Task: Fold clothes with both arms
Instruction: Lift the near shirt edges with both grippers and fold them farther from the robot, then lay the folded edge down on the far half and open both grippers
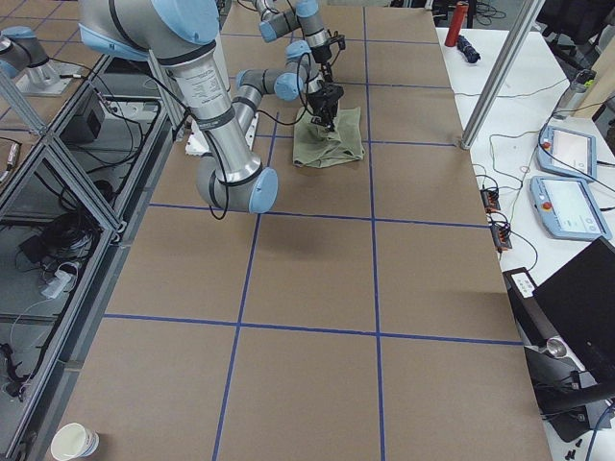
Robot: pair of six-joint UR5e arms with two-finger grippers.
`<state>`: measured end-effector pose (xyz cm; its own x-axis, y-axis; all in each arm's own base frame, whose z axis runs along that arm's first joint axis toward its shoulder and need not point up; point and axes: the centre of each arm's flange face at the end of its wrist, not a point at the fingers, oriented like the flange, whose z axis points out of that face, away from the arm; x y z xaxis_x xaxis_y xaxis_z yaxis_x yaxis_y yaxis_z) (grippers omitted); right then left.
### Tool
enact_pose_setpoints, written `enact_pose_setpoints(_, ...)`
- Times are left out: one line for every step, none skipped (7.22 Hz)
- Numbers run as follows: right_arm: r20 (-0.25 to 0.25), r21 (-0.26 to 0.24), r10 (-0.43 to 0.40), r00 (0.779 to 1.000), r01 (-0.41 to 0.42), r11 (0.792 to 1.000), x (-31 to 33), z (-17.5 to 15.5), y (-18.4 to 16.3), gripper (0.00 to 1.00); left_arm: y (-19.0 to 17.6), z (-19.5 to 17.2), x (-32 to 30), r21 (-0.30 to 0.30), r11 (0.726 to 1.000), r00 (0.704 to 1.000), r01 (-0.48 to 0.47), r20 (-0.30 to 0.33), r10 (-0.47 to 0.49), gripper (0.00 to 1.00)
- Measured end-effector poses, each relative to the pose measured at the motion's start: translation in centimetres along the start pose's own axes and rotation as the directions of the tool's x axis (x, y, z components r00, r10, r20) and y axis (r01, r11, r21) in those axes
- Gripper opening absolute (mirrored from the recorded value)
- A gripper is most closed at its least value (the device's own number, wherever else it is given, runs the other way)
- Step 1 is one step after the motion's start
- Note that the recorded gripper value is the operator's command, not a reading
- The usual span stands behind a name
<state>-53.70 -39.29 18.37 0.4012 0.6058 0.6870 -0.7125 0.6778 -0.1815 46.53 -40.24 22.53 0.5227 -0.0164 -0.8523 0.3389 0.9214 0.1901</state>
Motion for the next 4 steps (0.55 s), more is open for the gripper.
enact_pose_setpoints(0.0, 0.013, -0.002, 1.0, 0.002, 1.0, -0.9, 1.3, -0.7, 0.0, -1.3, 2.1, -0.3, 0.016, 1.0, 1.0, -0.009, 0.013, 0.009, 0.0)
enact_pose_setpoints(-0.001, 0.026, -0.005, 1.0, 0.005, 1.0, -1.6, 2.7, -1.5, 0.0, -2.5, 3.9, -0.7, 0.03, 0.999, 1.0, -0.017, 0.022, 0.017, 0.0)
enact_pose_setpoints(-0.003, 0.036, -0.011, 1.0, 0.011, 0.999, -2.1, 4.1, -2.3, 0.0, -3.4, 5.4, -1.1, 0.04, 0.999, 0.999, -0.019, 0.03, 0.018, 0.0)
enact_pose_setpoints(-0.003, 0.041, -0.011, 1.0, 0.011, 0.999, -2.5, 5.4, -2.8, 0.0, -3.8, 6.2, -1.3, 0.044, 0.999, 0.999, -0.019, 0.035, 0.017, 0.0)
